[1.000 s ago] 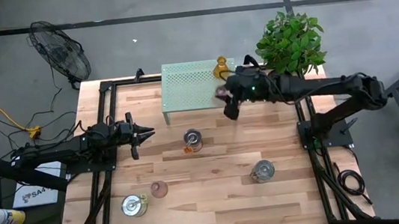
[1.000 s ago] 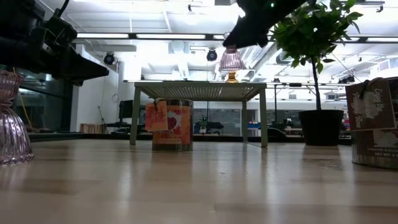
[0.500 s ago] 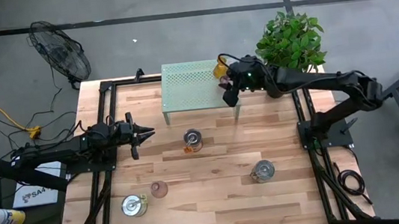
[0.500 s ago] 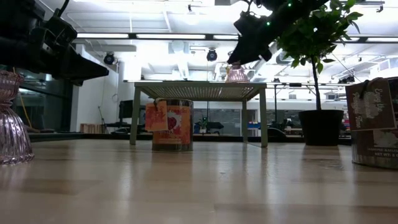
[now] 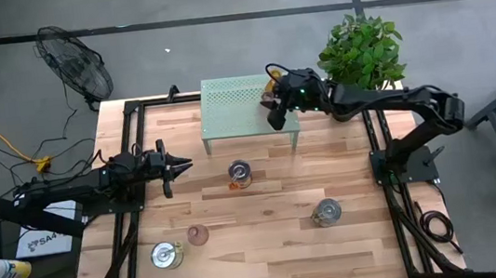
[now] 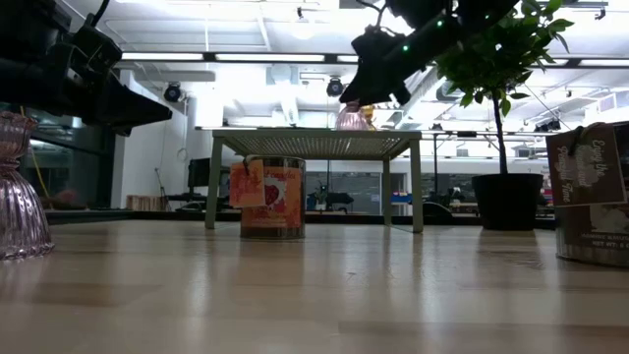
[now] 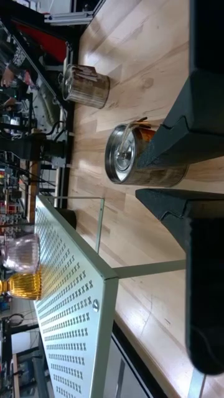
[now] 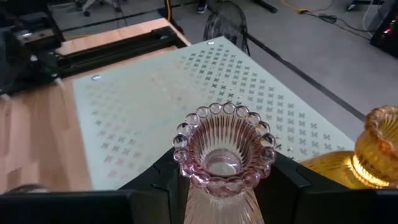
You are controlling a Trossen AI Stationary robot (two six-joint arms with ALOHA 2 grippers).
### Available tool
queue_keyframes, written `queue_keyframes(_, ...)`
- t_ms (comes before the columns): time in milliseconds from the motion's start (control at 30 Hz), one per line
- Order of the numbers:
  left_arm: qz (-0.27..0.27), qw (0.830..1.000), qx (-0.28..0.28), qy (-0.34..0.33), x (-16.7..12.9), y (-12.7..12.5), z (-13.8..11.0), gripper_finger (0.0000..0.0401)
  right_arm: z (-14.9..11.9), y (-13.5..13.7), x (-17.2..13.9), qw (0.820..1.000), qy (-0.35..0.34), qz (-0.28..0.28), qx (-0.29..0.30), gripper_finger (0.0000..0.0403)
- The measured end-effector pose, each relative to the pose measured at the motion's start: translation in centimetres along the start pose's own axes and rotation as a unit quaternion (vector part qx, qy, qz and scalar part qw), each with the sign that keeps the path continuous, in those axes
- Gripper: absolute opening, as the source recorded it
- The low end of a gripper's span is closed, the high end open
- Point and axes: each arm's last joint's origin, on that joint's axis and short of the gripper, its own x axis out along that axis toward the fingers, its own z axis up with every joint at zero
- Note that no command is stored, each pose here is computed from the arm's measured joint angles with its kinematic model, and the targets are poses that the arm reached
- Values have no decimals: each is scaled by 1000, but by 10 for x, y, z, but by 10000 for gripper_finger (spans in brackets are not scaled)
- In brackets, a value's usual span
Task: Pick & Place candle stick holders
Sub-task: Put the top purple glass candle holder on the shelf
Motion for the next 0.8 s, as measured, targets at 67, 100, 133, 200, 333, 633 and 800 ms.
queue_keyframes(67,0,1000,0,0,0,0,0,58,0,0,4,1000,1,-1,0,140)
queue_keyframes(100,0,1000,0,0,0,0,0,58,1,0,5,1000,3,-1,0,140)
queue_keyframes(133,0,1000,0,0,0,0,0,58,2,-1,6,1000,3,-1,1,140)
queue_keyframes(200,0,1000,0,0,0,0,0,58,5,-1,9,1000,4,-1,1,140)
queue_keyframes(333,0,1000,0,0,0,0,0,58,11,-1,14,1000,10,-3,-3,140)
queue_keyframes(633,0,1000,0,0,0,0,0,58,15,0,28,1000,22,-3,-4,140)
queue_keyframes(800,0,1000,0,0,0,0,0,58,13,-4,30,1000,26,-10,2,140)
